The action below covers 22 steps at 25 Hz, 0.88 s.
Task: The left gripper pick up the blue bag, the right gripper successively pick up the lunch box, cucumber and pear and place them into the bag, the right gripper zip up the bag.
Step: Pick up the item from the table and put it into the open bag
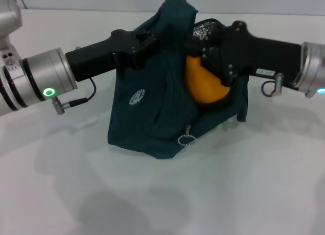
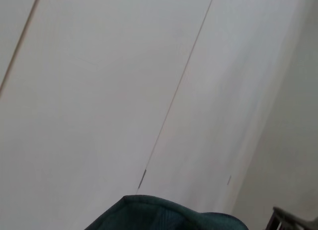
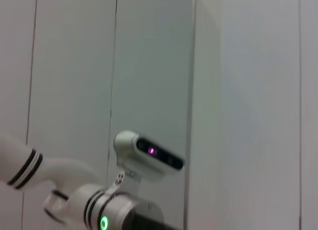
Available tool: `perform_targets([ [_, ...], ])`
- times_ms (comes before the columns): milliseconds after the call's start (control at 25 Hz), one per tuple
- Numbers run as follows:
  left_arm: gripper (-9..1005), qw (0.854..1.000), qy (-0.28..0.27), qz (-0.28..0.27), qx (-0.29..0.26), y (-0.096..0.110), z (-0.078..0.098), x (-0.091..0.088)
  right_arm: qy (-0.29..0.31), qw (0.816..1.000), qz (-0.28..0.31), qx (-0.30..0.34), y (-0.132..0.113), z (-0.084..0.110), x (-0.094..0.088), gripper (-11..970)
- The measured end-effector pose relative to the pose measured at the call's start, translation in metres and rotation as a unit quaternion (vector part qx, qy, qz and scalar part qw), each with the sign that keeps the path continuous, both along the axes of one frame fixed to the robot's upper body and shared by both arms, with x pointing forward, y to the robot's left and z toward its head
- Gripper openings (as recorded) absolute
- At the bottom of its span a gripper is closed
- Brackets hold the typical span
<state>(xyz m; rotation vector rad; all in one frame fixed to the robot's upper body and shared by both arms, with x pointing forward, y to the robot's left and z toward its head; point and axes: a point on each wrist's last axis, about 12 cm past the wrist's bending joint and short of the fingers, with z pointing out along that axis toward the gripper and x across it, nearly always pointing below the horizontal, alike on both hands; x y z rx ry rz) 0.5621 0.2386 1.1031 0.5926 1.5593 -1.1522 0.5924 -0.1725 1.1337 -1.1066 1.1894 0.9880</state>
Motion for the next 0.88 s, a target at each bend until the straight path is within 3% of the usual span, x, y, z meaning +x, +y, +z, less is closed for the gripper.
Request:
perform_targets([
  [480, 45, 1.0, 0.002, -0.004, -0.001, -0.004, 0.0, 0.001, -0.021, 0.999, -0.009, 0.031, 0.005, -0.002, -0.006, 43],
  [880, 45, 1.0, 0.005, -0.004, -0.003, -0.004, -0.002, 0.001, -0.013, 1.0, -0.027, 0.007, 0.01, -0.016, -0.01, 67],
])
